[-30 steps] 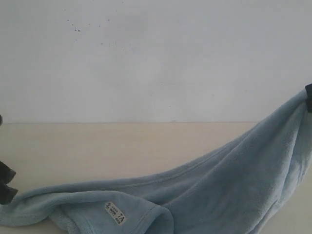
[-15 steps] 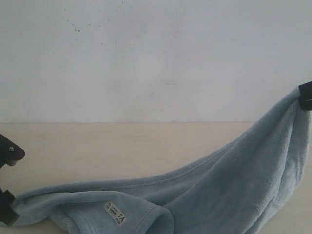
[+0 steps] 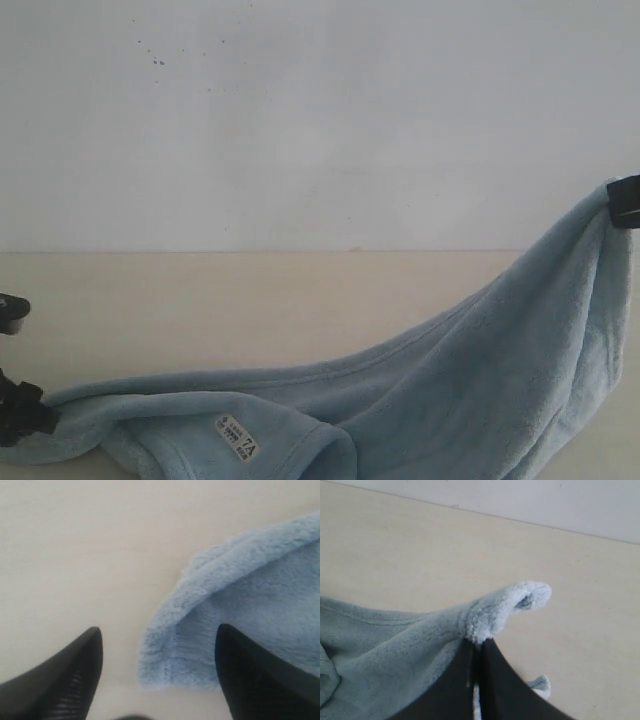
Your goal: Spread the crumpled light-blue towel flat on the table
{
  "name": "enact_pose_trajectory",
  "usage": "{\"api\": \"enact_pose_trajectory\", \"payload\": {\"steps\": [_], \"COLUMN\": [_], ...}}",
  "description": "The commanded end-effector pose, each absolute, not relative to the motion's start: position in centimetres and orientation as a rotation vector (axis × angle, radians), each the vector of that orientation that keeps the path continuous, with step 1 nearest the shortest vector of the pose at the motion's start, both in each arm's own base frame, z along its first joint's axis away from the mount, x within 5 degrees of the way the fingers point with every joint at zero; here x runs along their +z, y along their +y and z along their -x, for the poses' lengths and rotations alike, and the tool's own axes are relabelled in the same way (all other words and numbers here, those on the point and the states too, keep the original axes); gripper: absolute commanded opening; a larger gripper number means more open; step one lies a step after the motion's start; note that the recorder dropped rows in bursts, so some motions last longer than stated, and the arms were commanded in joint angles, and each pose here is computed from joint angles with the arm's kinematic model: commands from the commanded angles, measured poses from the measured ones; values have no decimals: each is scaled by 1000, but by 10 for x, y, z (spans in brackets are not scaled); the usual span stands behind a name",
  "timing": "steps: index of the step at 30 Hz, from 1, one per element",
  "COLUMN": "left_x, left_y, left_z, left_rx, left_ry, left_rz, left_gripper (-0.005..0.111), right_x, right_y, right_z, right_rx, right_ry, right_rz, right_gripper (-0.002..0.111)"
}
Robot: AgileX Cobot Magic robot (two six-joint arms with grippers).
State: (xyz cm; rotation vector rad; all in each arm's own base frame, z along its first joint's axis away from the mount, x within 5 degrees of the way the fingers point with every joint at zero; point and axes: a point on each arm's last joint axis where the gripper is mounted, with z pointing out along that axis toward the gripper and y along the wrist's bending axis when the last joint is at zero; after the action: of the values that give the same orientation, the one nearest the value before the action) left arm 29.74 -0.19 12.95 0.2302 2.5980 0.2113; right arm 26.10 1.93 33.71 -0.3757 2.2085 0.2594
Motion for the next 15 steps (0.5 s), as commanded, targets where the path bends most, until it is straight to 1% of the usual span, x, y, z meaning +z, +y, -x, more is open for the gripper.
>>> {"api": "enact_pose_trajectory", "payload": {"steps": [1,6,15], "left_x": [132,131,110], "left_y": [8,6,5], "left_z": [-301,-303,-304], "left_rx": [155,124,100], "left_ry": [2569,2556,2618], "left_rz": [-120,-120,-106], "left_gripper": [61,61,61], "right_x": [337,337,337], "right_y": [19,19,19], "right_z": [-261,-261,-261], "right_rx": [258,258,253], "right_ry": [2201,2201,2199], "right_rz": [381,381,391], "right_gripper": [0,0,0]}}
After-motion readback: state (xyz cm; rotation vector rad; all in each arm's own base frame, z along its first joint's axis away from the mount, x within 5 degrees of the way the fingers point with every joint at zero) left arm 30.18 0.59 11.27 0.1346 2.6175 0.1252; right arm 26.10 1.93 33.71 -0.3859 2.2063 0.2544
